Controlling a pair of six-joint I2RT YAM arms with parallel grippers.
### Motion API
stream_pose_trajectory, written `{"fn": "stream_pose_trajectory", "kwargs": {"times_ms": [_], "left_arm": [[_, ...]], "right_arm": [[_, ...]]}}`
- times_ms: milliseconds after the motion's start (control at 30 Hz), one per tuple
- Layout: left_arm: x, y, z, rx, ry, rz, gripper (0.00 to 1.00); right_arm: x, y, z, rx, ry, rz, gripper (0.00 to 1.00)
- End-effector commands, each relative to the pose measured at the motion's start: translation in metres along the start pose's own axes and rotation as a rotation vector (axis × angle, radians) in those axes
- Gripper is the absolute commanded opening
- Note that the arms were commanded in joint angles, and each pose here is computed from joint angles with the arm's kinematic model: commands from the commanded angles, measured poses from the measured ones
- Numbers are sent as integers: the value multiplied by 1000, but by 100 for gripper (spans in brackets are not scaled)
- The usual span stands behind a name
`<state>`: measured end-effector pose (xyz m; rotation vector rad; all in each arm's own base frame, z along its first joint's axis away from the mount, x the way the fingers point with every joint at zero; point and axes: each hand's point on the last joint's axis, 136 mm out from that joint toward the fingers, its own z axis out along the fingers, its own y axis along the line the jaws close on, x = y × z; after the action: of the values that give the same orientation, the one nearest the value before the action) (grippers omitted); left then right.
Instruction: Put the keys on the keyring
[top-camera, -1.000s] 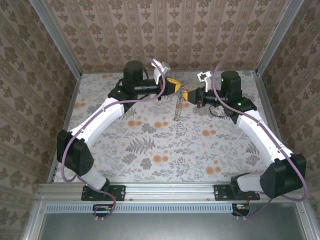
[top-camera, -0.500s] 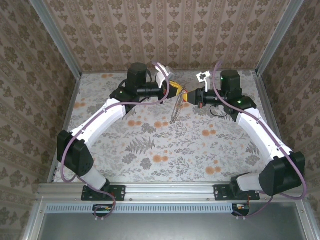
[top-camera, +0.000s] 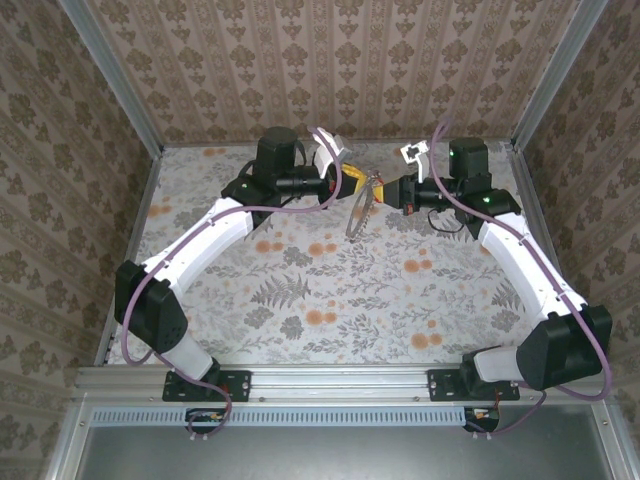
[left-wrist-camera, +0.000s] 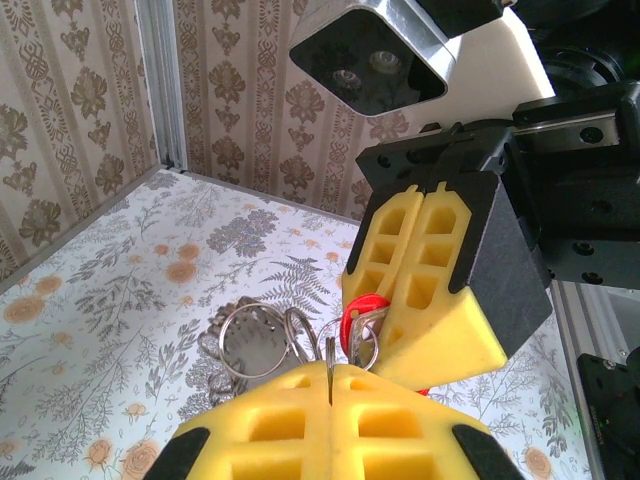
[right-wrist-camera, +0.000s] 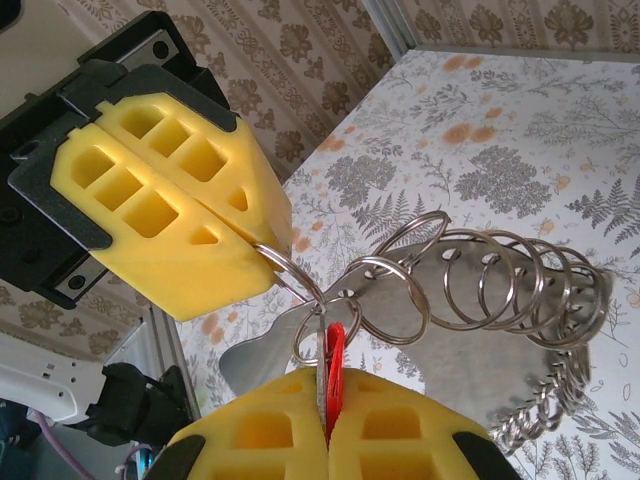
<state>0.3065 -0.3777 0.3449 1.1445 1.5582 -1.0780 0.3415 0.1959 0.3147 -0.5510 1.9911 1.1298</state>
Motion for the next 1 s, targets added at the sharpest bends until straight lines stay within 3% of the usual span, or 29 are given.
{"fn": "stream_pose_trajectory", "kwargs": {"times_ms": [0, 700, 967], "left_arm": [[-20, -5, -12, -16, -31, 53, 0], [-18, -10, -6, 21, -31, 43, 0], [-20, -6, -7, -9, -33, 37, 0]], "right_arm": [[-11, 5, -7, -1, -14, -25, 0], [-39, 23, -9, -46, -48, -60, 0], [-28, 18, -11, -10, -18, -64, 0]]}}
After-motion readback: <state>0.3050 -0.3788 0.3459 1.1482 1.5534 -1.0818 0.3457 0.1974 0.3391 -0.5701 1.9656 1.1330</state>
